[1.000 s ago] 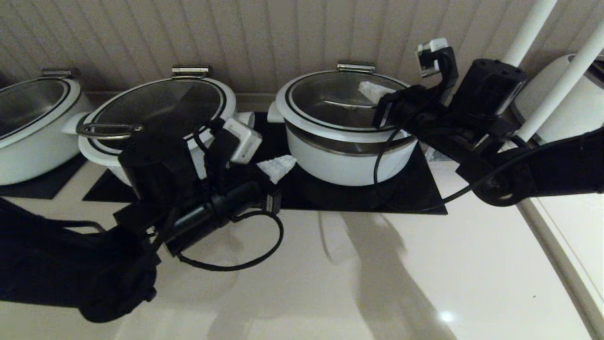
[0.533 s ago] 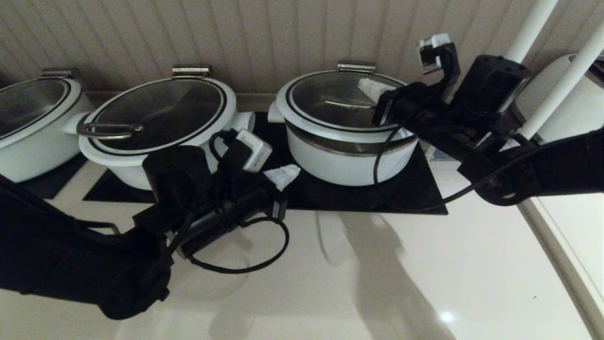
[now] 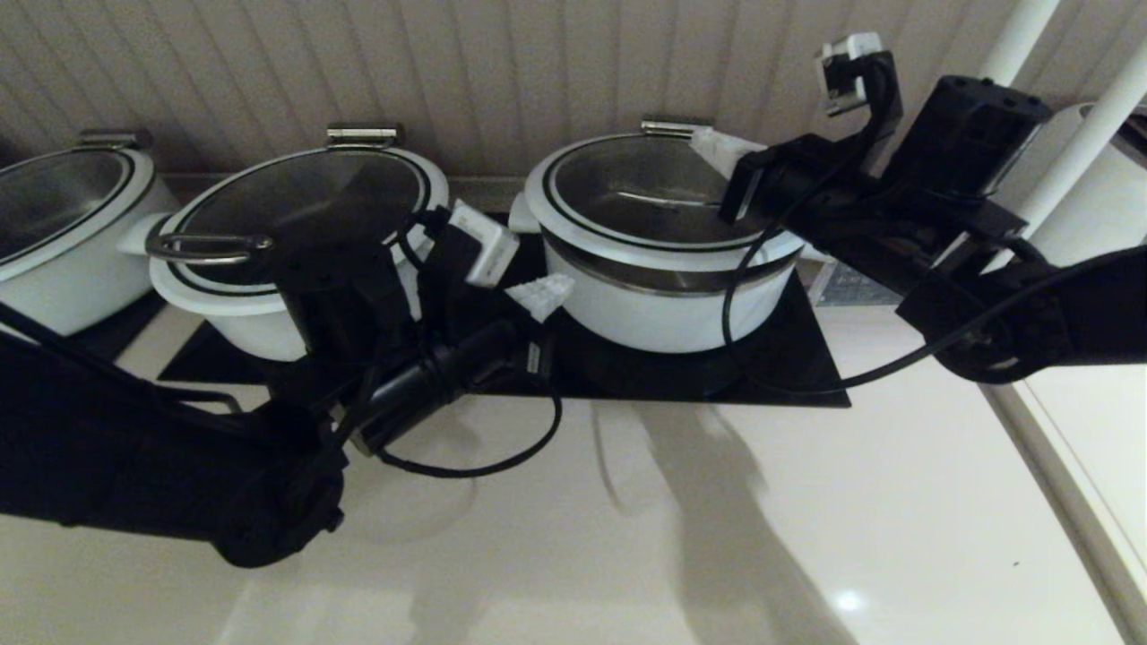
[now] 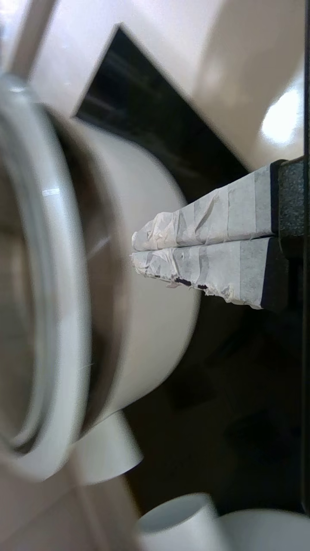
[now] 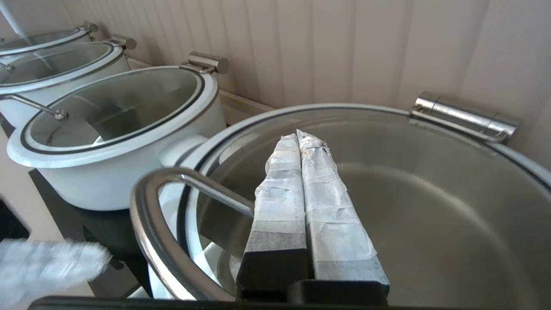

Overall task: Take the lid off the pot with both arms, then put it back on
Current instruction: Hold the pot lid with the left arm

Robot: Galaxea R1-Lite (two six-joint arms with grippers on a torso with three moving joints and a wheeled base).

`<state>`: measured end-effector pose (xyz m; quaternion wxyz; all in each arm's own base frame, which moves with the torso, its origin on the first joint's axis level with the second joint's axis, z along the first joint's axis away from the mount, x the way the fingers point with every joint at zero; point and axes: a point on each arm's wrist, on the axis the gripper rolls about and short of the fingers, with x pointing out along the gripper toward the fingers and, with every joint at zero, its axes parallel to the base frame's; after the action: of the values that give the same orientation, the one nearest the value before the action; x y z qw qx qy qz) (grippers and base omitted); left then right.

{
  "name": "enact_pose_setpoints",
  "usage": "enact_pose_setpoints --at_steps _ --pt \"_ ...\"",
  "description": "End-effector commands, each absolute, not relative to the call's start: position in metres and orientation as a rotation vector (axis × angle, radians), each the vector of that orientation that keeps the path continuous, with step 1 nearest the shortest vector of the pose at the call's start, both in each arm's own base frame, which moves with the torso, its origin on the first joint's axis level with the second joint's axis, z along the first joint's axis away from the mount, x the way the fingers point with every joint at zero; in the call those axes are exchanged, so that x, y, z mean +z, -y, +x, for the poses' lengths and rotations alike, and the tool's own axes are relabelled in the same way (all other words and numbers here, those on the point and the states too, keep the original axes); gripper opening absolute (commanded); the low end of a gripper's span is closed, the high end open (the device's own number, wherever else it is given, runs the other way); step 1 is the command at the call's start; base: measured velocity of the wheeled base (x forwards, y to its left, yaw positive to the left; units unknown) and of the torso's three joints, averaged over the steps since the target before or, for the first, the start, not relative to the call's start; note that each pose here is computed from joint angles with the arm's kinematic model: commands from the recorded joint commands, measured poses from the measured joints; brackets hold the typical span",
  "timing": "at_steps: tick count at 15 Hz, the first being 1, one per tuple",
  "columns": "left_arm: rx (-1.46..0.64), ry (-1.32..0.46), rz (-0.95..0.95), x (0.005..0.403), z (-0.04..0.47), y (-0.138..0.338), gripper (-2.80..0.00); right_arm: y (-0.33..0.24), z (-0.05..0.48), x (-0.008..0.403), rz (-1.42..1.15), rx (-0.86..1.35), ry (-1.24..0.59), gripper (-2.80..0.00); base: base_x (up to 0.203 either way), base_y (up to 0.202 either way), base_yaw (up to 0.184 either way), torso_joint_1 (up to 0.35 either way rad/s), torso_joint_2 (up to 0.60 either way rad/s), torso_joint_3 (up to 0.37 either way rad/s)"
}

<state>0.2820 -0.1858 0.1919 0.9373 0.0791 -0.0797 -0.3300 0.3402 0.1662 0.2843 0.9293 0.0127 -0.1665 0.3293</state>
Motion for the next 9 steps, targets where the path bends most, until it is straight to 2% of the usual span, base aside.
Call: enact_pose_setpoints --at_steps 1,9 --pt "-0.667 0.193 0.155 0.199 0.286 0.188 -2.80 -0.164 0.336 0.290 0.027 0.676 0.358 -2.80 0.000 0.000 0.000 0.000 0.00 0.000" --pt "-0.667 0.174 0.160 0.191 0.290 0.191 -2.80 -0.145 0.305 0.319 0.066 0.665 0.382 -2.80 0.000 0.000 0.000 0.000 0.00 0.000"
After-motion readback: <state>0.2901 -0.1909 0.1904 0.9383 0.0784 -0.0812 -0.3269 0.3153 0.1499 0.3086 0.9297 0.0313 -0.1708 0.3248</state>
